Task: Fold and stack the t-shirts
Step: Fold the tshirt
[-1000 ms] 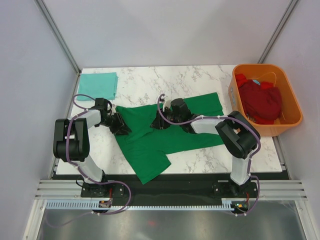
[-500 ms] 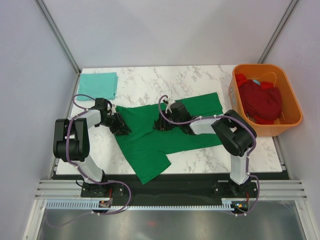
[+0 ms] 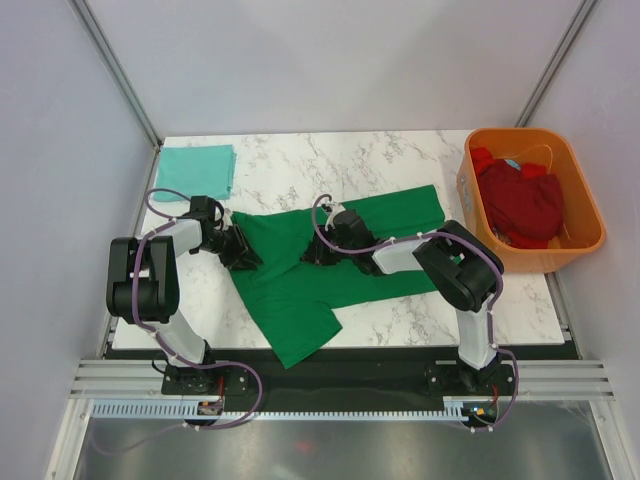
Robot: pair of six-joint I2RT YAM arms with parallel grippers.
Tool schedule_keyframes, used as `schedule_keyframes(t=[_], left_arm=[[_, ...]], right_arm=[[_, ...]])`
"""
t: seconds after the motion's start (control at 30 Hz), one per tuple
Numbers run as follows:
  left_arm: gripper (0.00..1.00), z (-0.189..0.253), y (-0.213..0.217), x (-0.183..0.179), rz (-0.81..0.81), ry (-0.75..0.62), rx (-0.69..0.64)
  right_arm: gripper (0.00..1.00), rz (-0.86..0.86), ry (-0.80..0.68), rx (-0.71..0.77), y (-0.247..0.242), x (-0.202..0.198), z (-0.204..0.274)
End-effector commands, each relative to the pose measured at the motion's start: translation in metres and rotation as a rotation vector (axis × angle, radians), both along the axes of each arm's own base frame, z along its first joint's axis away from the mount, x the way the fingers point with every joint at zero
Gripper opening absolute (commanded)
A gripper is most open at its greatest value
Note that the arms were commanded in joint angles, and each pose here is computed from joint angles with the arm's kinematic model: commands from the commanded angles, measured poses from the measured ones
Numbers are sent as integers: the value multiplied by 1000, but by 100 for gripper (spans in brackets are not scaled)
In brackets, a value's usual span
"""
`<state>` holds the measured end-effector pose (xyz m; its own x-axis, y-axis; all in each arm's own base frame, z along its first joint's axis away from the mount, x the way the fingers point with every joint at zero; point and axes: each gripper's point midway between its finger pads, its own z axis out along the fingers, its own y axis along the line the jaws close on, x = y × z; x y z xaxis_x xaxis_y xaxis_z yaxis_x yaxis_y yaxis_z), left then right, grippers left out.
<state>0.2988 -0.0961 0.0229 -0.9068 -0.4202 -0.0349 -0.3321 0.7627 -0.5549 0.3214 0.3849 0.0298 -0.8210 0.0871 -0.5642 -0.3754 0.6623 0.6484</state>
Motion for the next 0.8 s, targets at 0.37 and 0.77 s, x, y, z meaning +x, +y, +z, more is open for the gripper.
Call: schedule_keyframes(t=[0.37, 0.77], left_arm=[[40, 44, 36, 8, 67, -176, 247], [41, 20, -6, -31, 49, -85, 79]], right_arm=[[10, -60, 109, -51, -2, -2, 38], [9, -33, 117, -38, 3, -3, 50]])
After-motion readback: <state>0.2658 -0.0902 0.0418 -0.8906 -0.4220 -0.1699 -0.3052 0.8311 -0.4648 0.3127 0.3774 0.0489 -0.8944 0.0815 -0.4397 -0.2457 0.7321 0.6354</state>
